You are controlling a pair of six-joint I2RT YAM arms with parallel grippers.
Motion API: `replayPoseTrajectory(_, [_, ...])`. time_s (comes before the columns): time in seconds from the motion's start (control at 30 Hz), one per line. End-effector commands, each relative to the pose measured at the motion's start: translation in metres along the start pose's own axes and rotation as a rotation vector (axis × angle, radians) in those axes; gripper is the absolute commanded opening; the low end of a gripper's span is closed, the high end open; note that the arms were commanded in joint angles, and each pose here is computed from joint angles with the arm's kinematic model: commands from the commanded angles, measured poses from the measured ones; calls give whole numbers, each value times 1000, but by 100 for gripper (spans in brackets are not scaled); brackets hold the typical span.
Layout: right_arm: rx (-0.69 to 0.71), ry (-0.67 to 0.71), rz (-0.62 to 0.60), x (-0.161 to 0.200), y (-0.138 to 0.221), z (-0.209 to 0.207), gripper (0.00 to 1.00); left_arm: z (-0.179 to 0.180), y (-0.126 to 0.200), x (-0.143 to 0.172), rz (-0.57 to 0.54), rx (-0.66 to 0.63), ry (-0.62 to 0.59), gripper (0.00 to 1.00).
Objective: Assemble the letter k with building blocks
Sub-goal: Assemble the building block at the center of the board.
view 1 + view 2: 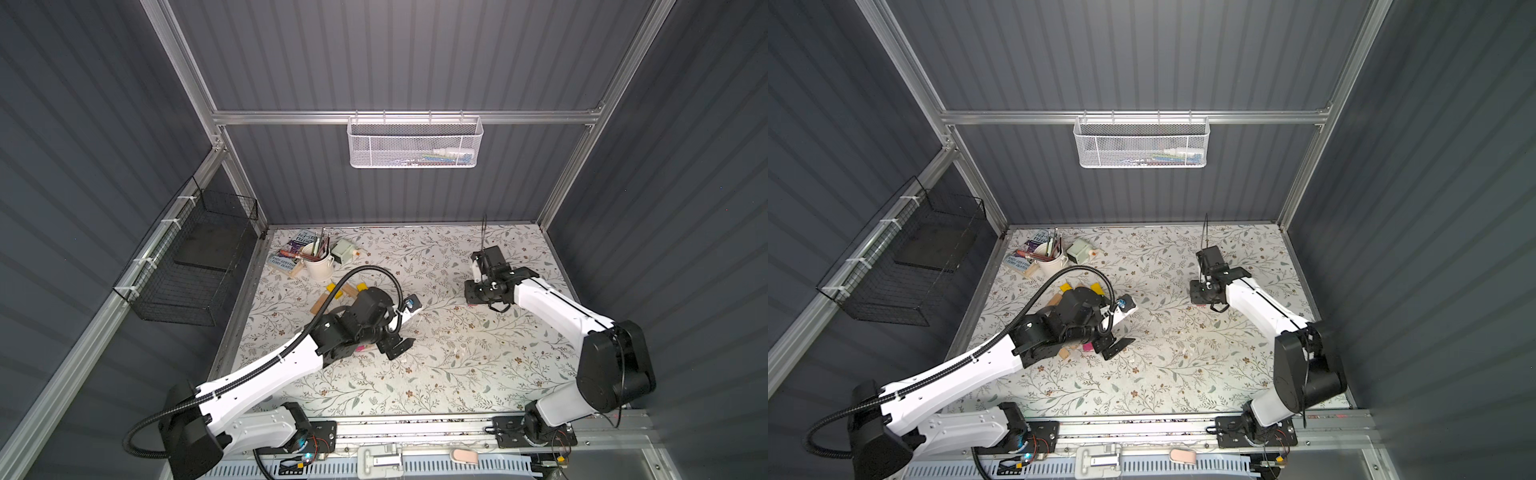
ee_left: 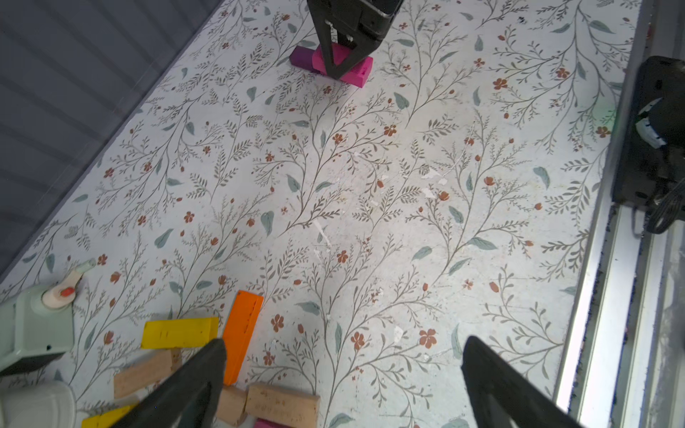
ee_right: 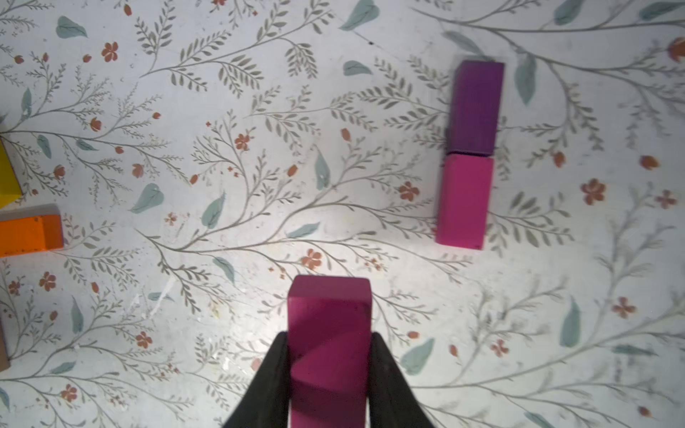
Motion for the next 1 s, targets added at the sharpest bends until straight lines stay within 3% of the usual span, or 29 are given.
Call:
replayPoseTrajectory(0.0, [-18,43,127,29,-4,-19,29,-2,2,-29,-106,88,-84,100])
replayPoseTrajectory(0.27, [16,-40,174,36,-25,-48,31,-5,-1,-18,-121,109,-153,100])
replayPoseTrajectory(0.67, [22,-63,222,43,-65,-67,31,-5,10,6,-127,10,-209,100])
replayPoseTrajectory(0.97, [28,-63,230,46,-72,-68,44,-5,9,7,-115,4,-216,100])
Point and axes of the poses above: each gripper's point midway between its finger pads, its own y axis back along the fingers, its own z axis along the line the jaws close on, x = y × z, the point moved 10 cm from there along y, back along the fingers, and after that the axes turned 4 degrees about y, right-handed, at the moved point
